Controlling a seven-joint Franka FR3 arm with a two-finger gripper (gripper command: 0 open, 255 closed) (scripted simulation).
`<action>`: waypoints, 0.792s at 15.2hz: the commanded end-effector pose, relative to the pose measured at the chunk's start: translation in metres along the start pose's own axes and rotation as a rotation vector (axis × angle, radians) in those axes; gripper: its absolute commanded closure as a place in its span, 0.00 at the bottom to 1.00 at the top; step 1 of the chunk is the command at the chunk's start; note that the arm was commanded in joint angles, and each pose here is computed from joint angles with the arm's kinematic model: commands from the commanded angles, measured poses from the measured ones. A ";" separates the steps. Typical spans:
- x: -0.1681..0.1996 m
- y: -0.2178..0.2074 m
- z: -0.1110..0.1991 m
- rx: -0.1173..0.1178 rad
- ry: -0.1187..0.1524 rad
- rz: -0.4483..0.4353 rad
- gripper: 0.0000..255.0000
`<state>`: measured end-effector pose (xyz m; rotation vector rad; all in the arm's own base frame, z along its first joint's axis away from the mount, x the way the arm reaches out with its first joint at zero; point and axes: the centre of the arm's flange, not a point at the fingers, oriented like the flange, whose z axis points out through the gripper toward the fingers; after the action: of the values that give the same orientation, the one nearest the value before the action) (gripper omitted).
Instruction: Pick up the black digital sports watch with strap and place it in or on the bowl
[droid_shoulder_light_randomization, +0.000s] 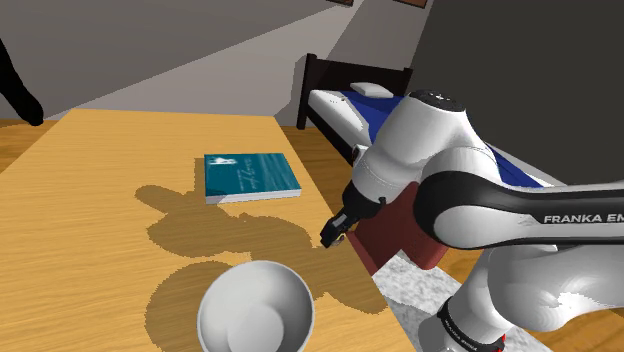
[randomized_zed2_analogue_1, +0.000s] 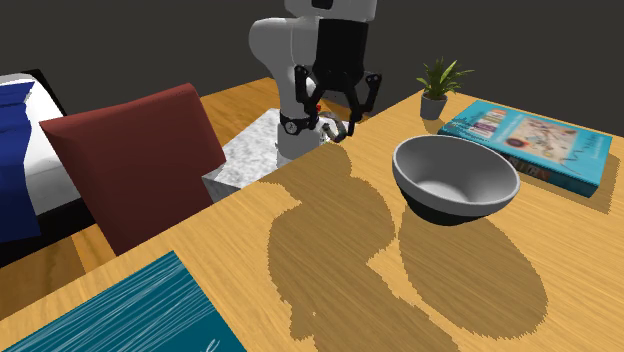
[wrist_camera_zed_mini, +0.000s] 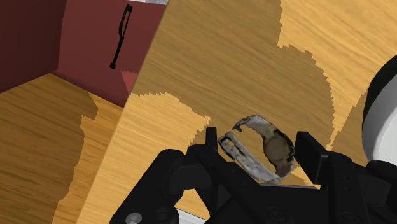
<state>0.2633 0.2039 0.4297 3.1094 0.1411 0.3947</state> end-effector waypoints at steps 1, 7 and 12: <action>0.003 0.000 -0.010 0.000 0.000 0.000 1.00; 0.010 0.000 -0.041 0.000 0.000 0.000 1.00; 0.015 -0.013 -0.060 0.000 0.000 0.000 1.00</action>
<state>0.2625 0.2111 0.4891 3.1091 0.1418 0.3948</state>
